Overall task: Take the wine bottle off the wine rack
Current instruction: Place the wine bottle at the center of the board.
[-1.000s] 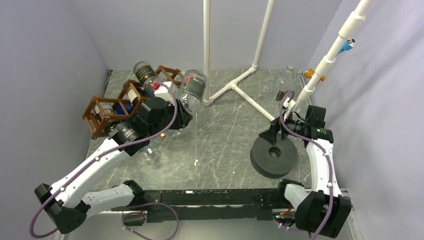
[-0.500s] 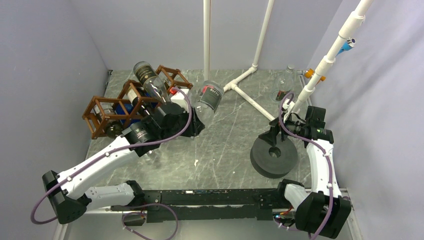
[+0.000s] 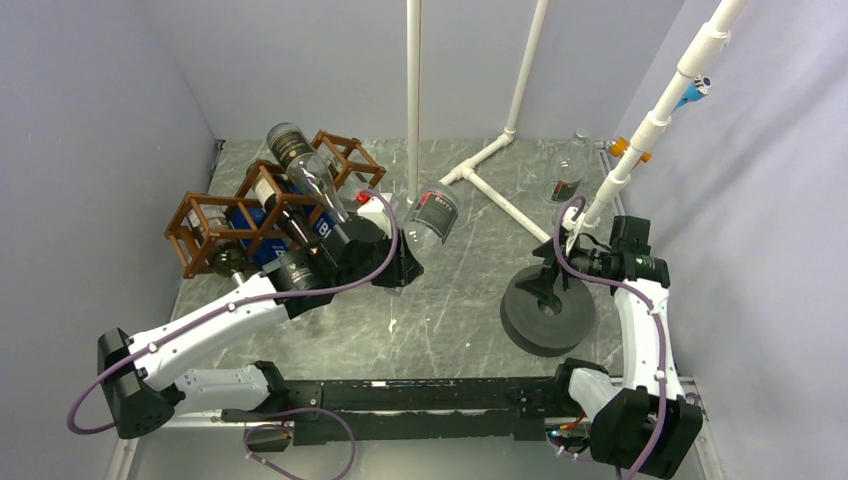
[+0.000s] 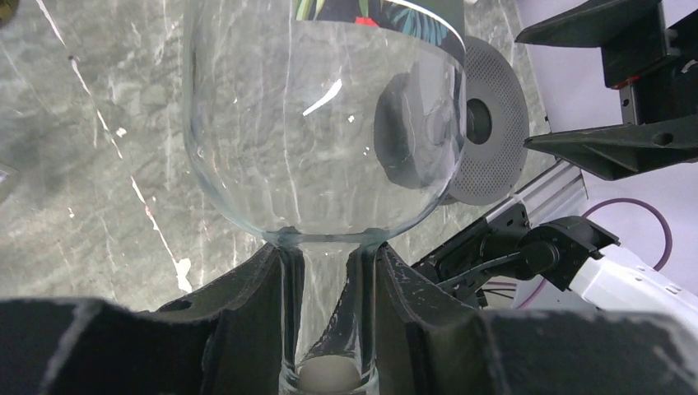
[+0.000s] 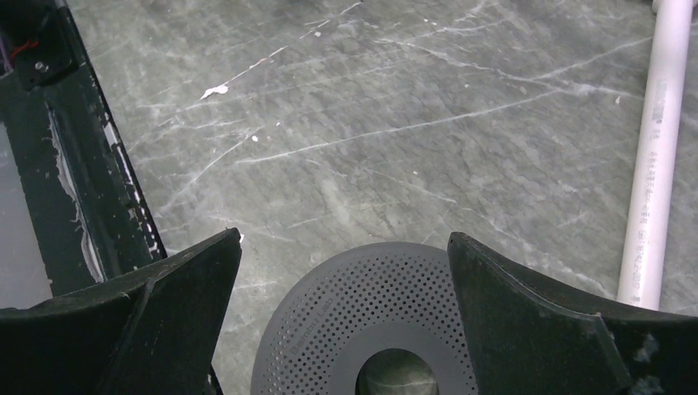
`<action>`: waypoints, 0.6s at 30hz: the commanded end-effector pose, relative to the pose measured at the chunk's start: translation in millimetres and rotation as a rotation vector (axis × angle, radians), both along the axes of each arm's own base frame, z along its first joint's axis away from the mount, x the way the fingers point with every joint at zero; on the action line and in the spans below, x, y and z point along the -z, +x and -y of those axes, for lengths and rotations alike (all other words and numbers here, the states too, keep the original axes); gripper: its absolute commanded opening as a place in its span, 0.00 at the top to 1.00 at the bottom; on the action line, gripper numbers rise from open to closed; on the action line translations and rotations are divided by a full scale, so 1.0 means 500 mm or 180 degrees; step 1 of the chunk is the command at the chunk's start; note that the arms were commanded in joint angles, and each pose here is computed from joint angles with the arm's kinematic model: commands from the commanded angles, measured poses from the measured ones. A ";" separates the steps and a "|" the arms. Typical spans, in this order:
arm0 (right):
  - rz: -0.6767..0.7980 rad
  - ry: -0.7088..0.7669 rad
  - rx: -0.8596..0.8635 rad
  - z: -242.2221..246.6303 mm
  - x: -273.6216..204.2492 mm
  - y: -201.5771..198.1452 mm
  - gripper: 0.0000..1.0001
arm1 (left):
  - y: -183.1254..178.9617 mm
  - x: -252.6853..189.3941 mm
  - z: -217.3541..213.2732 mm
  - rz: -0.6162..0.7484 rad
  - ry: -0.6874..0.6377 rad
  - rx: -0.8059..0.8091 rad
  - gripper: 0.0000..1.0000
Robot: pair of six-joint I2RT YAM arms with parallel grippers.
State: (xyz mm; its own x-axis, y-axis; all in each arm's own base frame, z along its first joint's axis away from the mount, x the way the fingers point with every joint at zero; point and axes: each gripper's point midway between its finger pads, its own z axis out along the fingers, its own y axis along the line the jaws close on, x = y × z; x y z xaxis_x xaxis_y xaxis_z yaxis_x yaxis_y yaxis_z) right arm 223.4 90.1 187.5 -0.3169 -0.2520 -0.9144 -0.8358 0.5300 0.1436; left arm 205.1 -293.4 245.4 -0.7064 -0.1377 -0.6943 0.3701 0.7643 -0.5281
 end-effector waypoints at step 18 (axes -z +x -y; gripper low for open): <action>0.0840 -0.0116 -0.0824 -0.036 -0.044 -0.037 0.00 | -0.018 -0.103 0.082 -0.0036 -0.0915 0.0148 1.00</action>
